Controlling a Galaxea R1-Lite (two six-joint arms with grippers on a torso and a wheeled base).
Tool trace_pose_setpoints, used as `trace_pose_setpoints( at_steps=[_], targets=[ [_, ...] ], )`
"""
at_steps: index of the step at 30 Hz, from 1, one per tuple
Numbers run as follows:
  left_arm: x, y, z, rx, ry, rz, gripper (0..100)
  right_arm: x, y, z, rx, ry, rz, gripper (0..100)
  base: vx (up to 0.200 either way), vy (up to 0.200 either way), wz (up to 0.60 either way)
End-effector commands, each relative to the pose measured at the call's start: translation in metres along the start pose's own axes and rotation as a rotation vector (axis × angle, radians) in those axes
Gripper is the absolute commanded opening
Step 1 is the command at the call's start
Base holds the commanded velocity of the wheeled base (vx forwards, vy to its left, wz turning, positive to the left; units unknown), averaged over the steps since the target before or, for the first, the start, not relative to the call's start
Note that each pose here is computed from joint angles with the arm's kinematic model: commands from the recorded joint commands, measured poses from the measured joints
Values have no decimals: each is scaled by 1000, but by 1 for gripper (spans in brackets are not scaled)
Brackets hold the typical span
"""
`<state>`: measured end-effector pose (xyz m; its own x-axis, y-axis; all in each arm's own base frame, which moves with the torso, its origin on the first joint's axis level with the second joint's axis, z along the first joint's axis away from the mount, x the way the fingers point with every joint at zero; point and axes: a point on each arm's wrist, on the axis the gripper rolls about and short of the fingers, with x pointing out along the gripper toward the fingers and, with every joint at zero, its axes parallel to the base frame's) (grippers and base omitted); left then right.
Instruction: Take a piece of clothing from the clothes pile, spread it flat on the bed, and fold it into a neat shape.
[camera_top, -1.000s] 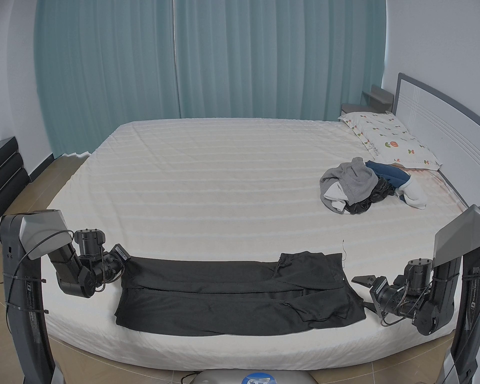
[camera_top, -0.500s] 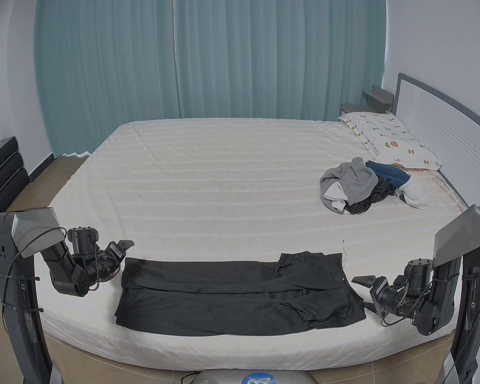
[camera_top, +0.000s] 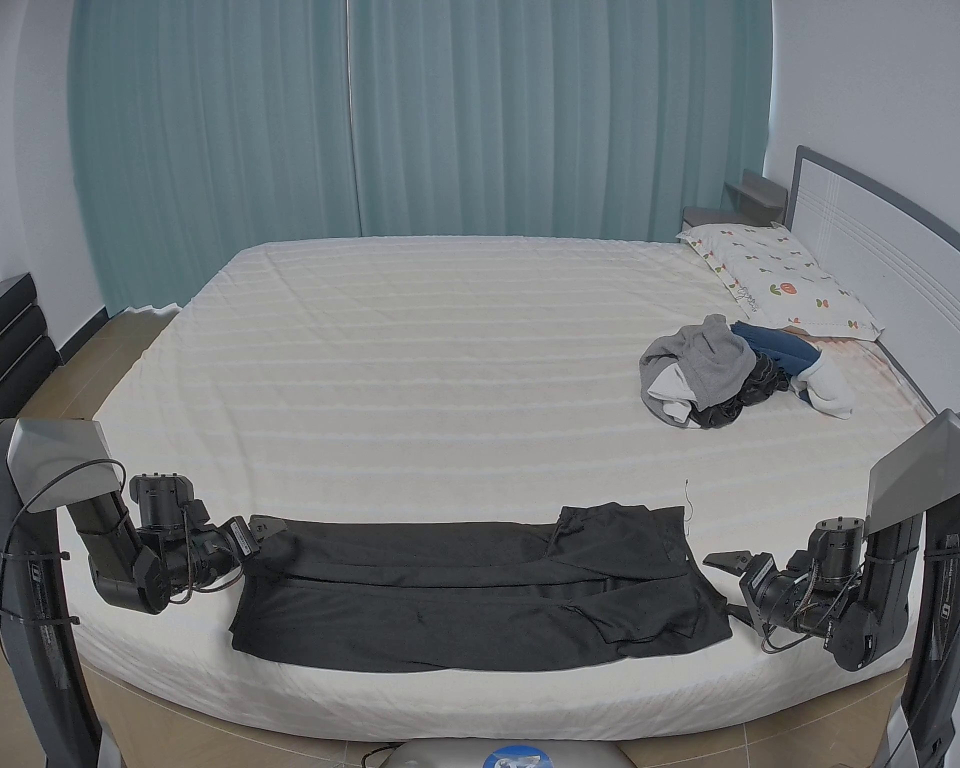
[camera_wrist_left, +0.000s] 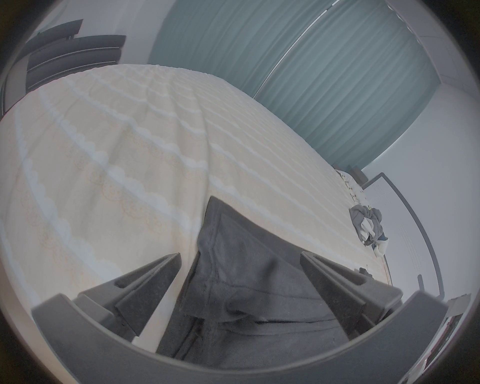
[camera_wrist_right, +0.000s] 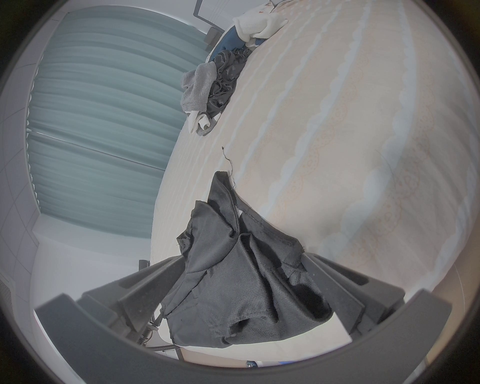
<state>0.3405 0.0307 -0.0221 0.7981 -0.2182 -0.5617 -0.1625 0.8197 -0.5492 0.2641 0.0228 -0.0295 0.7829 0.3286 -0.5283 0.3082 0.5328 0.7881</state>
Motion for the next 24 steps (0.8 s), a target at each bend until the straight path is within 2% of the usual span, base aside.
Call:
trace_pose_setpoints(
  at_steps=[1, 8, 14, 18, 24],
  targets=[
    [0, 0, -5, 2, 17, 5, 100, 0, 1, 0, -3, -5, 7, 100, 0, 0, 0],
    [3, -3, -16, 28, 52, 5, 100, 0, 1, 0, -3, -5, 7, 100, 0, 0, 0],
    [11, 3, -24, 86, 52, 70, 100, 0, 1, 0, -3, -3, 8, 100, 0, 0, 0],
    [13, 6, -26, 101, 24, 62, 100, 0, 0, 0, -2, -4, 6, 100, 0, 0, 0],
    [10, 3, -30, 107, 29, 56, 100, 0, 0, 0, -2, -4, 6, 100, 0, 0, 0]
  ],
)
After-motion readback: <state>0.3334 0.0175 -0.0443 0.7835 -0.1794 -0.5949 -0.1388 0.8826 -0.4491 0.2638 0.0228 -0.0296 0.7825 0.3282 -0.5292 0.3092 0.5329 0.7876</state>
